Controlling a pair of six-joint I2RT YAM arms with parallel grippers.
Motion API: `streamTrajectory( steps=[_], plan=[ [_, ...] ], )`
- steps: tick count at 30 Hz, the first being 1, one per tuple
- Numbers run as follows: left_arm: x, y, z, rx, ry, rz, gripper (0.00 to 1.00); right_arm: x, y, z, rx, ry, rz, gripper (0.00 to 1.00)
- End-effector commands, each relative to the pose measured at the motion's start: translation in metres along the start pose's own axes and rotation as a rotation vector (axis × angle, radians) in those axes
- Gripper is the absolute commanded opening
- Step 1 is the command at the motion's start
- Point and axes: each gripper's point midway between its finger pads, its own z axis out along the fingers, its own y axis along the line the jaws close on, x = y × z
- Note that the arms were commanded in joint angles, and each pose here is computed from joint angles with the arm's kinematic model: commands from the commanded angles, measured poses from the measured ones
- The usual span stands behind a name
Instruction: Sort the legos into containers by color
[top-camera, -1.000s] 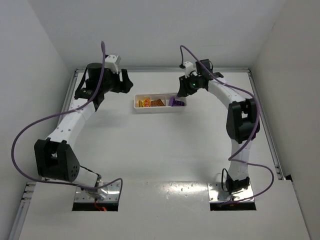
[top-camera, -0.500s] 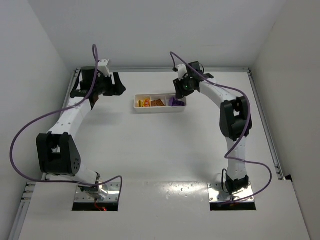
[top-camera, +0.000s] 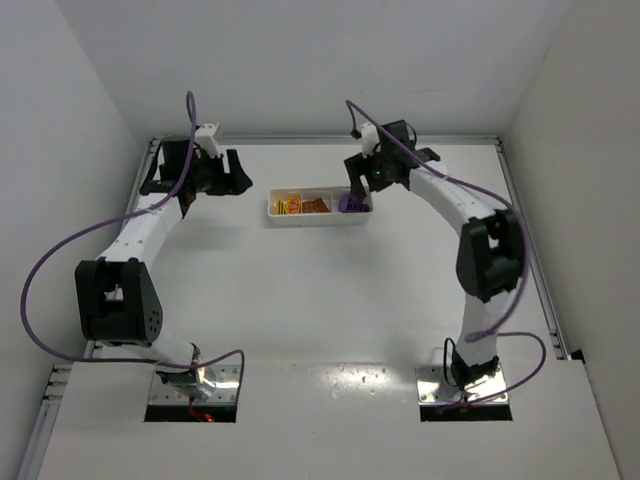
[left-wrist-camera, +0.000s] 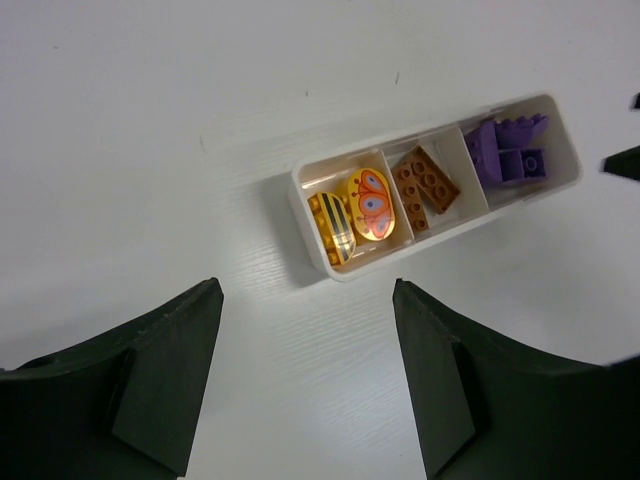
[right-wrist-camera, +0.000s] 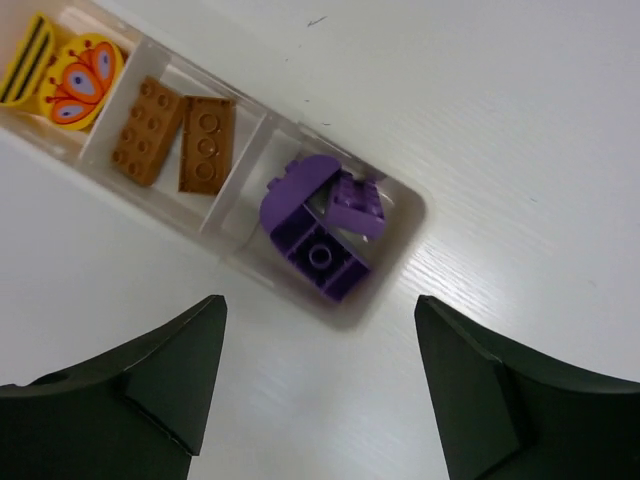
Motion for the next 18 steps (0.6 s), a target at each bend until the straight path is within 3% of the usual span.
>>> streamTrajectory(
  steps=[1, 7, 13, 18],
  plan=[
    [0.009, -0.003, -0.004, 0.04, 0.014, 0.047, 0.75, -0.068, -0.014, -0.103, 0.086, -0.251, 0.001, 0.77],
    [0.051, 0.016, -0.007, -0.018, 0.098, 0.133, 0.75, 0.002, -0.069, -0.148, 0.247, -0.191, 0.018, 0.81],
    [0.09, 0.039, -0.021, -0.078, 0.149, 0.206, 0.75, 0.082, -0.072, -0.162, 0.209, -0.183, 0.111, 0.85],
    [0.101, 0.049, -0.03, -0.114, 0.135, 0.224, 0.75, 0.106, -0.071, -0.165, 0.182, -0.187, 0.164, 0.88]
  ],
)
